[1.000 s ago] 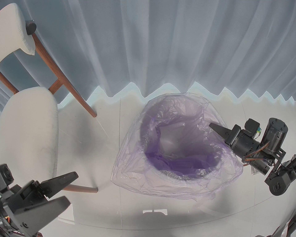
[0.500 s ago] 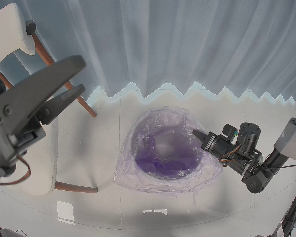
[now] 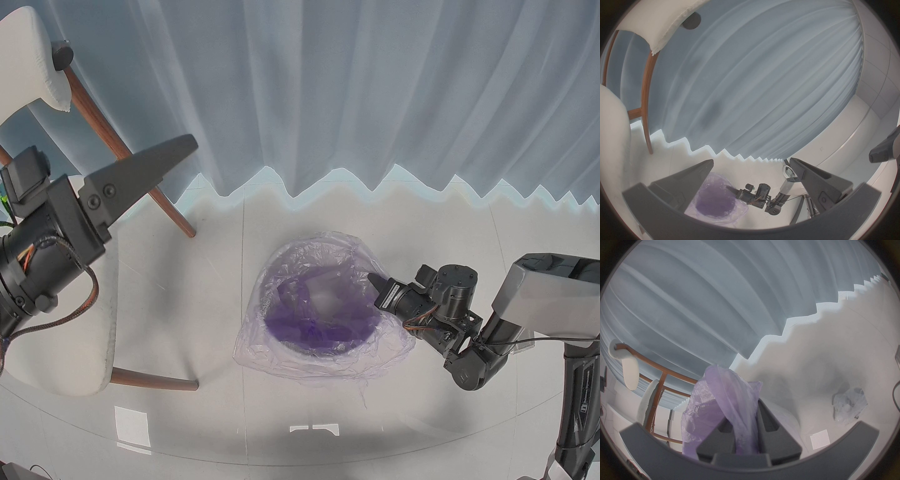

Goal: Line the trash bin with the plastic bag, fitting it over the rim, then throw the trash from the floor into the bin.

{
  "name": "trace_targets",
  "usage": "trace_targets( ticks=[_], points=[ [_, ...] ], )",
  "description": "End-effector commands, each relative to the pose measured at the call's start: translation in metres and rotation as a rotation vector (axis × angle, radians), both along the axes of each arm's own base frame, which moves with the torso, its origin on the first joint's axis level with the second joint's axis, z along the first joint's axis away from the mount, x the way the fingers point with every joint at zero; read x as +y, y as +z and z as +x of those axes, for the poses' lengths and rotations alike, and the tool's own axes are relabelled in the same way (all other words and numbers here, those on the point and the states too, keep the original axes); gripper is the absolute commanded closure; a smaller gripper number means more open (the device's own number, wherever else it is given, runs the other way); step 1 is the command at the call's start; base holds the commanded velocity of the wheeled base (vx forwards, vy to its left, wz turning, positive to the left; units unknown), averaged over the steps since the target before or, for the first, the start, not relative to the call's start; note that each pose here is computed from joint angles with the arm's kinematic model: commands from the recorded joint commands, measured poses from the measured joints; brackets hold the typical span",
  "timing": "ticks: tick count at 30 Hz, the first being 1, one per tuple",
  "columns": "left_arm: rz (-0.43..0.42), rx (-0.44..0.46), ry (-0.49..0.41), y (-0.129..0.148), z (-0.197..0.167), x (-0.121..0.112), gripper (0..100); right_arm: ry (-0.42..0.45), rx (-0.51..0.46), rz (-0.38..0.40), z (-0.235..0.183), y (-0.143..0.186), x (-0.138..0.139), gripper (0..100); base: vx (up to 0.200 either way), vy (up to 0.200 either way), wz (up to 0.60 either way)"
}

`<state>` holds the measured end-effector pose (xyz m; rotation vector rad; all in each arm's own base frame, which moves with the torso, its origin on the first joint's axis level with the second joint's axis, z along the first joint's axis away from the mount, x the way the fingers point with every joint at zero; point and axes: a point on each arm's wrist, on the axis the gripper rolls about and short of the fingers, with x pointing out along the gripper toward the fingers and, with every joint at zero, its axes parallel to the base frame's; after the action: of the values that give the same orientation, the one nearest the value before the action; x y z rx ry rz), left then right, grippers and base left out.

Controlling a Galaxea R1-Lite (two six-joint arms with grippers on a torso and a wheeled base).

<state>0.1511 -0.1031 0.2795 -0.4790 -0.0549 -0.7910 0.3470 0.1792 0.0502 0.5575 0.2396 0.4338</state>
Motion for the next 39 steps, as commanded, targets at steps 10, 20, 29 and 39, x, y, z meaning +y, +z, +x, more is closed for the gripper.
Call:
trace_targets(
  ticks=[10,20,29,39],
  points=[
    [0.074,0.011,-0.003,-0.017,0.0,-0.003,0,-0.021,0.046,-0.028,0.024,-0.042,0.001,100,0.0,0.0,0.0],
    [0.085,0.019,-0.065,-0.022,-0.009,-0.011,0,-0.021,0.033,-0.02,0.032,-0.047,0.005,100,0.0,0.0,0.0],
    [0.085,0.019,-0.065,-0.022,-0.009,-0.011,0,-0.026,-0.03,0.009,0.025,-0.033,0.002,0,0.0,0.0,0.0],
    [0.091,0.026,-0.08,-0.024,-0.009,-0.014,0,0.051,-0.011,-0.02,-0.027,-0.02,-0.007,0,0.0,0.0,0.0]
  ],
)
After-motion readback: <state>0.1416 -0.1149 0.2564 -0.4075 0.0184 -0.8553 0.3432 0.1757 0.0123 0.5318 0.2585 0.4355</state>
